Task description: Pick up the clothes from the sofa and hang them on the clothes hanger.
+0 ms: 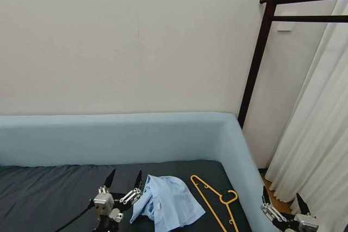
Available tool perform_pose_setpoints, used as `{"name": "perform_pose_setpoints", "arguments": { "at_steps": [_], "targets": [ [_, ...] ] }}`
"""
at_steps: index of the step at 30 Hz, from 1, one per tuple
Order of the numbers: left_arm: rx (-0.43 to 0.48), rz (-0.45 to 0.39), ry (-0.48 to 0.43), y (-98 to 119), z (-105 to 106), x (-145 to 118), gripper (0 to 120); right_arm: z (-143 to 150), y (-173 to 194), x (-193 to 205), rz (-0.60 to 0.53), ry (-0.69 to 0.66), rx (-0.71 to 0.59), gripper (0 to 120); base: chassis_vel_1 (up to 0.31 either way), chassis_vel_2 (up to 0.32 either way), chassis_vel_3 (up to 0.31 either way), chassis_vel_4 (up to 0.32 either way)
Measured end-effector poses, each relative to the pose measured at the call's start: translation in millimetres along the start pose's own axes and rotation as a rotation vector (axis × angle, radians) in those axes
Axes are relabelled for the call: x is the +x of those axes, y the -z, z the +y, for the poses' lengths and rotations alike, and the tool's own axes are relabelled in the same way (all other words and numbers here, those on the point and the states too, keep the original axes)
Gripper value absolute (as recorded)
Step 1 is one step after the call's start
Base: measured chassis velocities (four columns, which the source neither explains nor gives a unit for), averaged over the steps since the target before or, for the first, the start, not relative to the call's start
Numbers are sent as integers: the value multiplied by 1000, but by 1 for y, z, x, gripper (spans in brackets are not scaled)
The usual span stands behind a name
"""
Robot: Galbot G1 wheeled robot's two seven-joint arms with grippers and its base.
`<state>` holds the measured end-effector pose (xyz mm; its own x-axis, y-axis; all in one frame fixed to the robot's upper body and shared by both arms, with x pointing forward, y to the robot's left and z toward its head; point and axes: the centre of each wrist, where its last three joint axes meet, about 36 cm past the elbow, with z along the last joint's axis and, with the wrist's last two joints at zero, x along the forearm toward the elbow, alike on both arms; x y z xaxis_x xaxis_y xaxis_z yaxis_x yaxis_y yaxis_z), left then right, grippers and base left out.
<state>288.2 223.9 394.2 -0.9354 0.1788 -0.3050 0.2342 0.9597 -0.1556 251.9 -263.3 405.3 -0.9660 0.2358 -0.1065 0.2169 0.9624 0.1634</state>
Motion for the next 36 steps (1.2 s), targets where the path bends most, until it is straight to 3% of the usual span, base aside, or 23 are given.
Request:
{"name": "perform_pose_setpoints", "arguments": {
  "at_steps": [4,10,15,18,28,32,36],
  "targets": [
    [-36,-14,12,3,7,5,100,12,10,-9,18,11,-27,100,0,0,0,0],
    [-44,21,45,12,7,6,100,2,-2,-26,-45,132,94,100,0,0,0,0],
    [-47,72,47,18,-2,12,100,6,0,-31,-35,180,76,100,0,0,0,0],
    [-37,106,94,20,-13,10,100,10,2,-30,-16,185,68,100,0,0,0,0],
    [-30,110,131,22,-16,11,100,28,12,-21,111,168,-71,100,0,0,0,0],
    [-64,81,163,27,-5,16,100,32,6,-32,147,211,-91,100,0,0,0,0],
    [-153,74,242,17,34,23,100,49,14,-58,307,359,-211,100,0,0,0,0]
  ]
}}
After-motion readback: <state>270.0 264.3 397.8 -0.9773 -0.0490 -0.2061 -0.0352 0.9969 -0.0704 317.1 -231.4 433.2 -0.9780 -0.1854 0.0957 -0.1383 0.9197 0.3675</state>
